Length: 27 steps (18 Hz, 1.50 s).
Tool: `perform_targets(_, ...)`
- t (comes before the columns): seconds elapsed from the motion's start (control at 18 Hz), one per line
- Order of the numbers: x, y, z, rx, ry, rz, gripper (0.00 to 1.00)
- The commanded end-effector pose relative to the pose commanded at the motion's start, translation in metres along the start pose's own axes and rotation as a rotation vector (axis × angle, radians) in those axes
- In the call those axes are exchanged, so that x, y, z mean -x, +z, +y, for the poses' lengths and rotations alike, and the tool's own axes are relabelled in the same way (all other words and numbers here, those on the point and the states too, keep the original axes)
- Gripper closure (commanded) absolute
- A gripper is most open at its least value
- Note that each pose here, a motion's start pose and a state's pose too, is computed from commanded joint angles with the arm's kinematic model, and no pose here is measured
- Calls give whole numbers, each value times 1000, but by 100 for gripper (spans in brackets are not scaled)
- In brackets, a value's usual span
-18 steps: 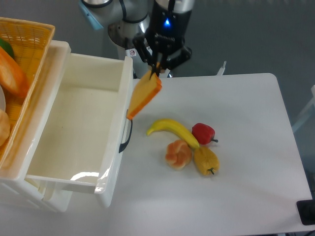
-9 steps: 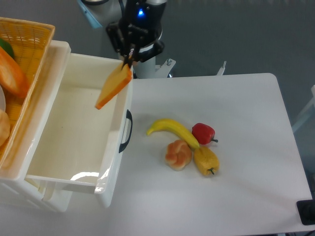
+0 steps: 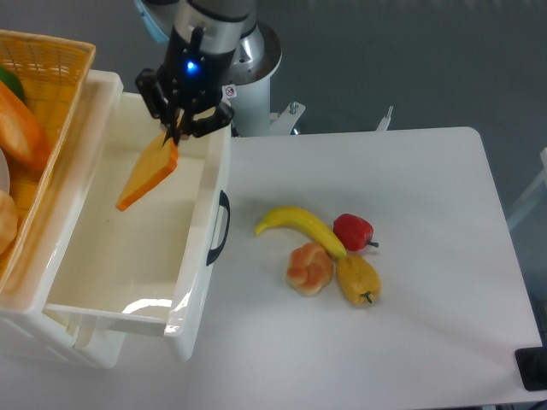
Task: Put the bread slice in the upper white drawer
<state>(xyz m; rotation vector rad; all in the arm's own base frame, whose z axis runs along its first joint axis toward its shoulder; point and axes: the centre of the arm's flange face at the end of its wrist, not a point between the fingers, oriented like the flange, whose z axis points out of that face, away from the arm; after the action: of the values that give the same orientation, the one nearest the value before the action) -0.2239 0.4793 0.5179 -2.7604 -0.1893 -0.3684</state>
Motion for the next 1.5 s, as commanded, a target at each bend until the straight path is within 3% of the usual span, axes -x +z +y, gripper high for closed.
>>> perform_targets(0.28,1,-1,-4,-18,15,-12,59)
perform_targets(0.39,2,0,-5,-25,26,-17,41)
perform_targets(0.72,2,-3,-7,-32,34,-24,29)
perform_targets(0.78,5,-4,-9,-35,34,-28,23)
perform_targets(0.83,10,-5,-13,-44,36,-42,5)
perform_targets(0.89,14,-11,-14,-59,34,-56,0)
perform_targets(1.22,47,-34,-6,-99,-7,-130,0)
perform_targets(1.5,80,-36,-1,-101,43,-168,0)
